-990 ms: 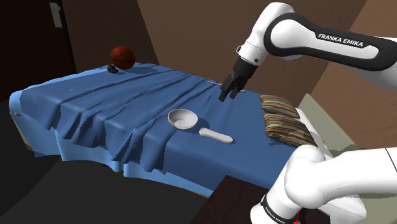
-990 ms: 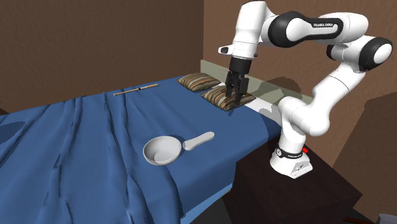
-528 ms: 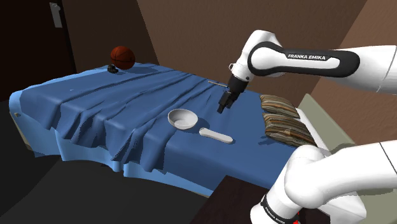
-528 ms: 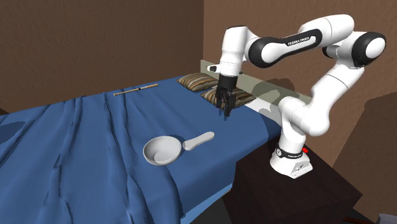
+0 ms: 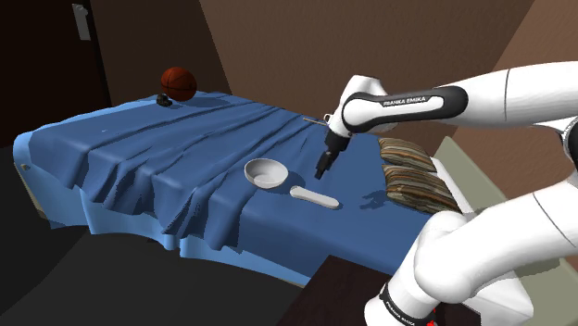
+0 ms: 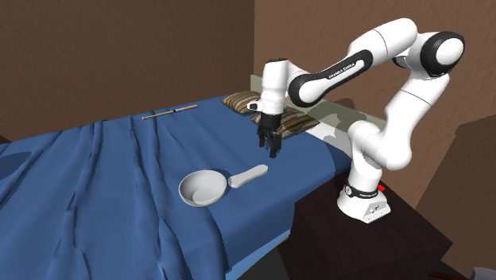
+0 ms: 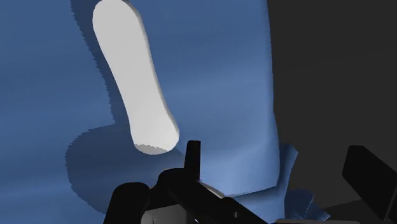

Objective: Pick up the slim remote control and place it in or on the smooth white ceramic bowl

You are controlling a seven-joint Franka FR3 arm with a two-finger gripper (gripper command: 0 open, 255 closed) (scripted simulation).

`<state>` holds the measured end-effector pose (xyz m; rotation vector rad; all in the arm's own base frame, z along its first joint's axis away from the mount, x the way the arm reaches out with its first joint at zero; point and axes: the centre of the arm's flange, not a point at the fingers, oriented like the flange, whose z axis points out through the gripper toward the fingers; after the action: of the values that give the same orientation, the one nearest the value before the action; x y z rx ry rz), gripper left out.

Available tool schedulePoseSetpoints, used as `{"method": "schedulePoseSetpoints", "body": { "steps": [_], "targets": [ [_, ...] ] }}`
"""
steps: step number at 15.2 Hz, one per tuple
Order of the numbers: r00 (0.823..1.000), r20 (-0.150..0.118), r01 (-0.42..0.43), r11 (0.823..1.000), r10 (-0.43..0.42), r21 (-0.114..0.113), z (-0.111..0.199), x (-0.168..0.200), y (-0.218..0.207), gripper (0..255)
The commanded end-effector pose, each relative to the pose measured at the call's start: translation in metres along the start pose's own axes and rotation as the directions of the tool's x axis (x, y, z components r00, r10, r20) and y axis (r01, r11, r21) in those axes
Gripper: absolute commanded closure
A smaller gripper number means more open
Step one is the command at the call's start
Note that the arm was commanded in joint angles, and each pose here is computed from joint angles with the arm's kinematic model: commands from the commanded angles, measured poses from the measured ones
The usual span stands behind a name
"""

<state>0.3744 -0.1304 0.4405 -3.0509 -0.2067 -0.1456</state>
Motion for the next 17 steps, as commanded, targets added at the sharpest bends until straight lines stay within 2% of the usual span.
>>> {"method": "schedulePoseSetpoints", "body": {
  "steps": [1, 7, 14, 17],
  "targets": [
    [1.0, 0.013, 0.029, 1.0, -0.029, -0.007, 0.021, 0.004, 0.018, 0],
    [0.993, 0.054, 0.108, 0.994, -0.107, -0.021, 0.082, 0.015, 0.065, 0],
    [0.976, 0.102, 0.198, 0.98, -0.194, -0.033, 0.151, 0.029, 0.119, 0],
    [0.976, 0.102, 0.198, 0.98, -0.194, -0.033, 0.167, 0.028, 0.12, 0]
  ]
}}
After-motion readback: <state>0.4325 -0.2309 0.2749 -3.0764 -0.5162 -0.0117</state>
